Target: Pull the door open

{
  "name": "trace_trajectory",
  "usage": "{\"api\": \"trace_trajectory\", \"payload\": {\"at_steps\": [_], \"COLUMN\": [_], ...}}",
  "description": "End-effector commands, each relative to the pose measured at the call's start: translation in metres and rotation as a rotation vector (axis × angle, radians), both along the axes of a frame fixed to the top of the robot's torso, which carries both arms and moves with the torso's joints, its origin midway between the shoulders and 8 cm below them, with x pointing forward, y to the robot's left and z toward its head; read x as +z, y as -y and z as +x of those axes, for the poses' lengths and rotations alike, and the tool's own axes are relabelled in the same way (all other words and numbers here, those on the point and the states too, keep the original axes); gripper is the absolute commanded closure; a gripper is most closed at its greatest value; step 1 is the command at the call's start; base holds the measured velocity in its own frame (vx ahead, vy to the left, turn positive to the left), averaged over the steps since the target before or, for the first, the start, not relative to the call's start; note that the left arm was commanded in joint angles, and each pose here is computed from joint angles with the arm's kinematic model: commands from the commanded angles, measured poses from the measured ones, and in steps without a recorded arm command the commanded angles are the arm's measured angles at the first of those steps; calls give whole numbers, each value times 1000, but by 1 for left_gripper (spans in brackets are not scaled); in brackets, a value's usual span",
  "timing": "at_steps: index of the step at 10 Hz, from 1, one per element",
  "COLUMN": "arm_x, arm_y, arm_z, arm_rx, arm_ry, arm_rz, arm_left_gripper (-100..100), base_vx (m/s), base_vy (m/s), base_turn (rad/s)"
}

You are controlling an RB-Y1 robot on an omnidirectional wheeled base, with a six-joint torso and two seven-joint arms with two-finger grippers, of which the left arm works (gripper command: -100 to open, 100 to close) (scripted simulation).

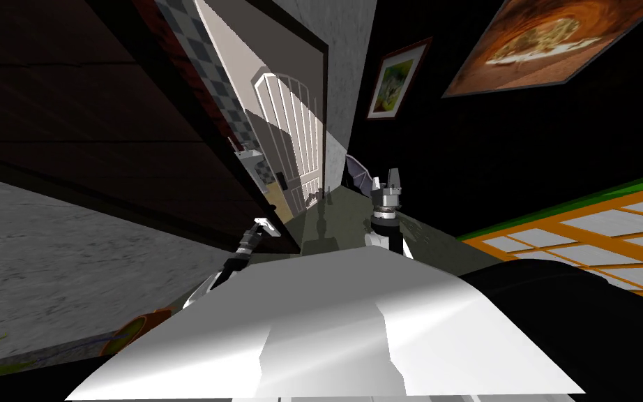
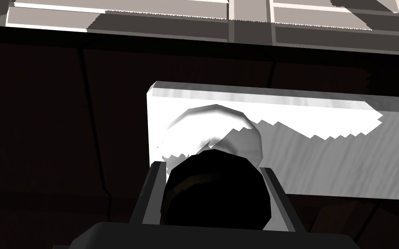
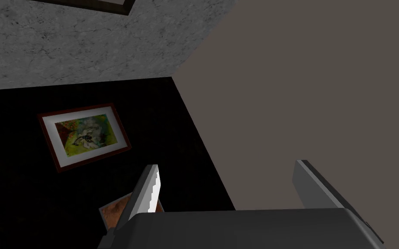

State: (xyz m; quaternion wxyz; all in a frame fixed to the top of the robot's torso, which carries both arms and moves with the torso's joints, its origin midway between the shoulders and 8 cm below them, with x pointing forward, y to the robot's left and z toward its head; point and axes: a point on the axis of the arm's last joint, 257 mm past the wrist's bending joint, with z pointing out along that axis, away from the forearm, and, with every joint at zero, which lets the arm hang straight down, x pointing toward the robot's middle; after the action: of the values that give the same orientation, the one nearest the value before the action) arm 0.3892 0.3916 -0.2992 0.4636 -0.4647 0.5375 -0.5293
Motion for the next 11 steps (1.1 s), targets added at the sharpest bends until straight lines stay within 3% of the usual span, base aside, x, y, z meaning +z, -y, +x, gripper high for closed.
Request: {"api": "trace_trajectory", "payload": {"at_steps": [1, 7, 11], "arm_x": [1, 3, 1], "arm_y": [2, 0, -2], "arm_z": [-5, -27, -34], "arm_rx": [-17, -75, -91], "arm_ry": [5, 8, 4], "arm_rz": [-3, -6, -4], "arm_left_gripper": [100, 100, 100], "base_vx": [-220, -196, -161], "base_vy": [108, 110, 67], "base_turn": [-160, -156, -86]}}
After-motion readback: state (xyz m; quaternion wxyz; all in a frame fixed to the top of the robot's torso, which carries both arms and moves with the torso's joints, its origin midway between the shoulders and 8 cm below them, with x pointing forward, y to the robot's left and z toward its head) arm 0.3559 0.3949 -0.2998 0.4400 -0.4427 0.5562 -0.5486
